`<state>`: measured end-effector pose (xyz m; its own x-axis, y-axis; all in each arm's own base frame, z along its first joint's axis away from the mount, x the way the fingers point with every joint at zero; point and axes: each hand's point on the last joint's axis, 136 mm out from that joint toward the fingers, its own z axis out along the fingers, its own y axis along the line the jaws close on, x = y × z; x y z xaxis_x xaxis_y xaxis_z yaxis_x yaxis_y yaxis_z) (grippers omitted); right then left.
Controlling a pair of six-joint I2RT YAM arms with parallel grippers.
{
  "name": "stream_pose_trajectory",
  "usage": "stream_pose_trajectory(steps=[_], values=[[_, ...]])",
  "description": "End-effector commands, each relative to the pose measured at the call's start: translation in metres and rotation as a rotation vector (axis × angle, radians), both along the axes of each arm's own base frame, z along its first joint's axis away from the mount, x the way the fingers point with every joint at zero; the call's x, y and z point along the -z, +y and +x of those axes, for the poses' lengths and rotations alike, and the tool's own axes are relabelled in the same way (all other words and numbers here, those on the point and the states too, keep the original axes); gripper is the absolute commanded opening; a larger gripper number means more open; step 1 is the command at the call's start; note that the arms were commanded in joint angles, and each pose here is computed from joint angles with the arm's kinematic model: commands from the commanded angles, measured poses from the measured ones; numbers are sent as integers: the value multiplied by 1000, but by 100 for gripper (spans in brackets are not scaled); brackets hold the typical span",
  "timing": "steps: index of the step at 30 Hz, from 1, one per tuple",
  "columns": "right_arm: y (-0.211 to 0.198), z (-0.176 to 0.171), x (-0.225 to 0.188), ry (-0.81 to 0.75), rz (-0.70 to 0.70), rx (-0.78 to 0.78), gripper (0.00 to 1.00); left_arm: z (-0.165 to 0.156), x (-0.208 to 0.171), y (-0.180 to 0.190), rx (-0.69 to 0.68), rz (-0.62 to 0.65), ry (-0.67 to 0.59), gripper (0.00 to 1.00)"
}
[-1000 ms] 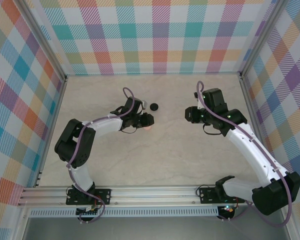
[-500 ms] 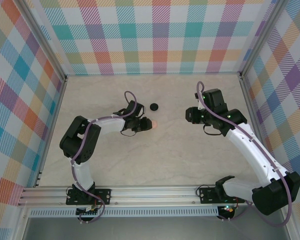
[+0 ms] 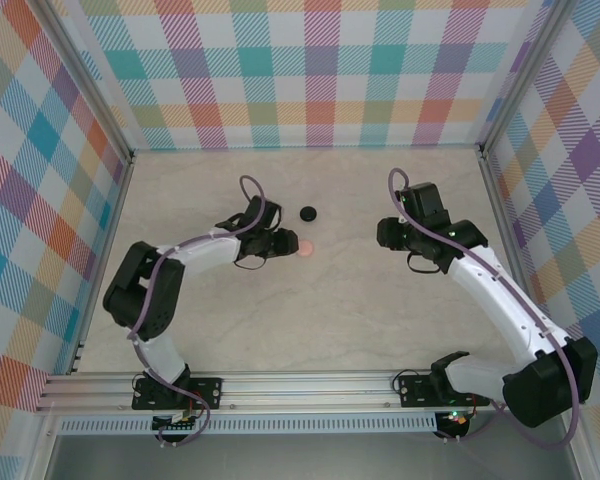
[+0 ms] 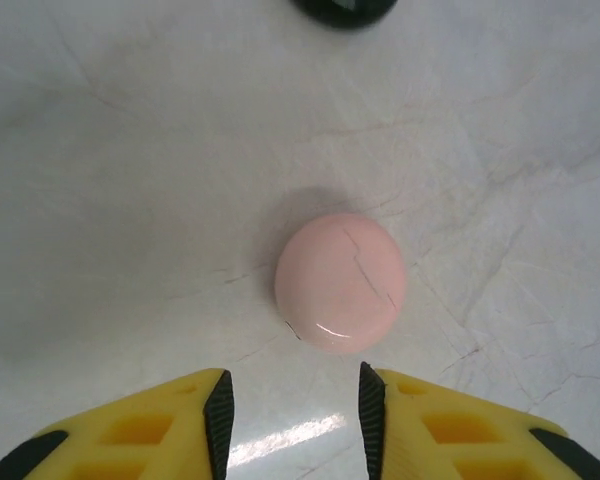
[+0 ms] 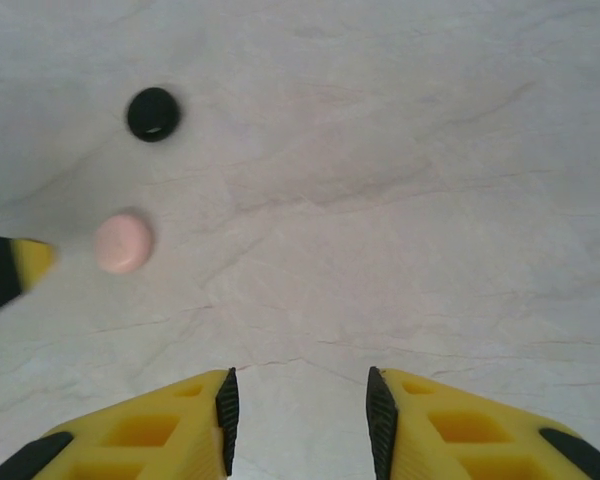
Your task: Insert the wireless bluetooth earbuds into the charging case
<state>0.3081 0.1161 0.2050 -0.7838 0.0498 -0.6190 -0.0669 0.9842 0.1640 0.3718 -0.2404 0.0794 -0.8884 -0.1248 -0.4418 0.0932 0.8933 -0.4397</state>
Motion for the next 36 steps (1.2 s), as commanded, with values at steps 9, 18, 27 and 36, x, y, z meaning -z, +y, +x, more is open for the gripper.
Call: stream_pose_trajectory(steps=[9, 18, 27, 36], values=[[-88, 32, 39, -146, -266, 297, 55, -5, -67, 138, -259, 379, -294, 63], [-104, 47, 74, -203, -125, 246, 61, -9, -60, 205, -349, 594, -398, 94], [-109, 60, 91, -325, -56, 162, 69, 0, -32, 208, -263, 509, -495, 100], [-98, 72, 80, -501, -22, 72, 74, 7, -35, 193, -165, 384, -660, 100]])
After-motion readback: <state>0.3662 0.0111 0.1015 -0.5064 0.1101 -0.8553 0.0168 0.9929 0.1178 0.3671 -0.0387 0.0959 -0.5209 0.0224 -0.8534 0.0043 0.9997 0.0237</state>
